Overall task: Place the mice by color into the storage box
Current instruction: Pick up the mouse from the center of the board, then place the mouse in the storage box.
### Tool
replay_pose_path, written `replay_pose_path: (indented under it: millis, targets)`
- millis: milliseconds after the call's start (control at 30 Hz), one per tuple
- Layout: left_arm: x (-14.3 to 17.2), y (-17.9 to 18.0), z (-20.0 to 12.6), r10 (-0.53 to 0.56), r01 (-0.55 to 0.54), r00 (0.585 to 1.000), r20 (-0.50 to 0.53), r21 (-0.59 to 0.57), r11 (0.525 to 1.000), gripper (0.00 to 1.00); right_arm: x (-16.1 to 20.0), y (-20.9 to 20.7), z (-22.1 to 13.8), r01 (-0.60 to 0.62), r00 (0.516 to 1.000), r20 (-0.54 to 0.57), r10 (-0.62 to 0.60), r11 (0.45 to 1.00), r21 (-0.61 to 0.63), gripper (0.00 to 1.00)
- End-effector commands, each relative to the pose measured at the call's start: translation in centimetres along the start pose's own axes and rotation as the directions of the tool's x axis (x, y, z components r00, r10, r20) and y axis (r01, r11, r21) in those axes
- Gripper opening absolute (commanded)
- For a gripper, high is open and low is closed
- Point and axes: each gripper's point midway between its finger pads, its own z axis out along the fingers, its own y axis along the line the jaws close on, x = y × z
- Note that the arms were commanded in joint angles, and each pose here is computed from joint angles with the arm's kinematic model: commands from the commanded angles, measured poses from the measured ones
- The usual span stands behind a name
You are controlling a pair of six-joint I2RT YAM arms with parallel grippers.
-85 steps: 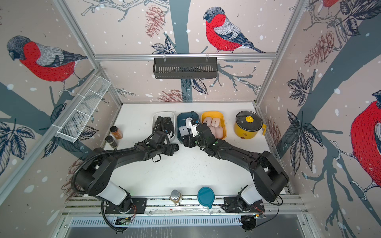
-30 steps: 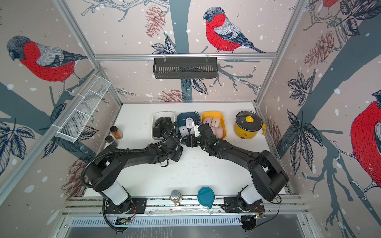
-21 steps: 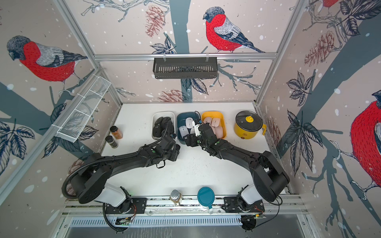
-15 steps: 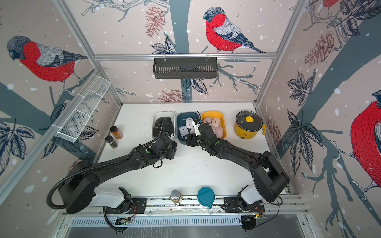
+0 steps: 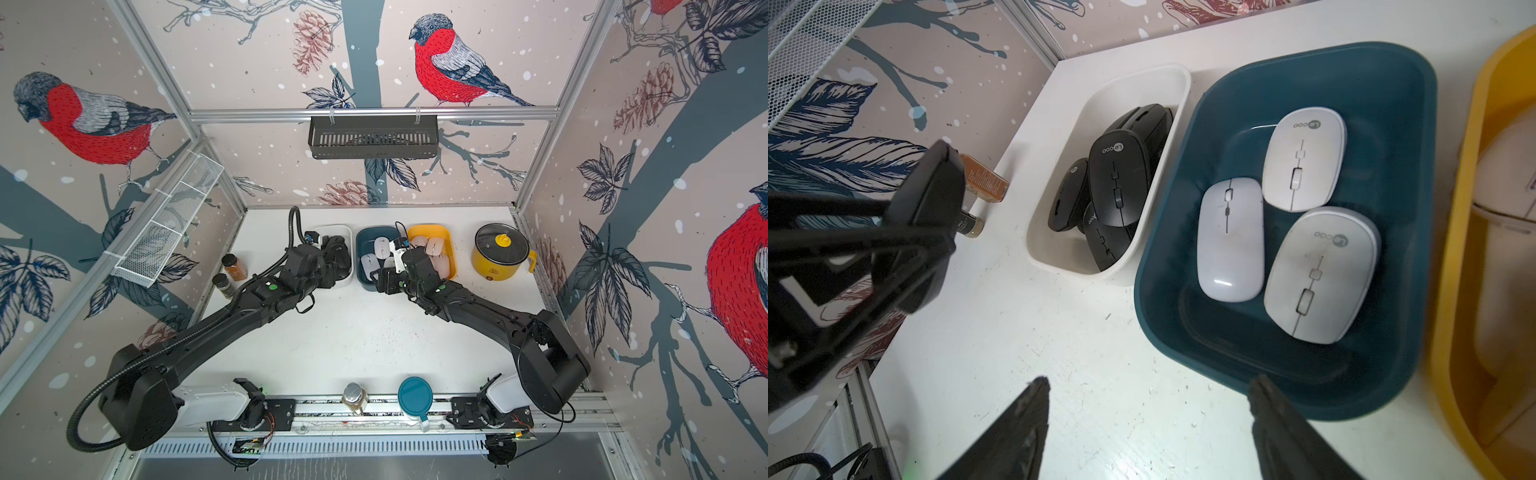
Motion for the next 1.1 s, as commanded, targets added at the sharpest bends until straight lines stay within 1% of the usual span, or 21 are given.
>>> replay_pose_path:
  millis: [0,133,167,300,400,567,733,867,967,1067]
  targets:
    - [-2.3,0.8,0.7,-0.028,0.028,0.998,0.055,-0.004,1.000,0.53,-0.6,-0.4,-0.2,-0.003,1.000,0.024,0.002,1.000,0.027,0.76]
    - [-2.9,2.3,2.5,-0.055,0.056,0.998,0.042,-0.013,0.998,0.53,-0.5,-0.7,-0.2,-0.007,1.000,0.021,0.007,1.000,0.030,0.76]
    - [-3.9,2.4,2.8,-0.061,0.061,0.997,0.056,-0.008,0.998,0.53,-0.5,-0.8,-0.2,-0.009,1.000,0.021,0.008,1.000,0.030,0.76]
    - [-4.9,3.5,5.1,-0.080,0.081,0.996,0.038,-0.005,0.997,0.53,-0.5,-1.2,-0.1,-0.013,1.000,0.020,0.013,0.999,0.036,0.76]
    - [-5.1,4.3,7.2,-0.068,0.068,0.998,0.015,-0.035,0.997,0.53,-0.5,-1.4,-0.1,-0.018,1.000,0.022,0.017,0.999,0.036,0.76]
    - [-5.0,5.5,10.2,-0.068,0.066,0.997,-0.028,-0.072,0.995,0.53,0.0,-1.8,0.0,-0.030,0.999,0.017,0.029,0.999,0.043,0.76]
    - [-5.1,6.3,12.2,-0.083,0.079,0.996,-0.043,-0.086,0.993,0.53,0.3,-2.1,-0.2,-0.040,0.999,0.015,0.039,0.998,0.047,0.76]
    - [-5.0,7.0,13.8,-0.053,0.045,0.996,-0.073,-0.108,0.993,0.53,0.6,-2.3,-0.2,-0.042,0.999,0.008,0.041,0.998,0.047,0.76]
    - [-4.6,7.8,15.0,-0.081,0.068,0.991,-0.104,-0.122,0.990,0.53,0.8,-2.4,0.0,-0.042,0.999,0.003,0.042,0.998,0.050,0.76]
    - [-4.1,7.9,15.9,-0.087,0.073,0.990,-0.115,-0.118,0.990,0.53,0.9,-2.6,0.1,-0.046,0.999,0.001,0.046,0.997,0.054,0.76]
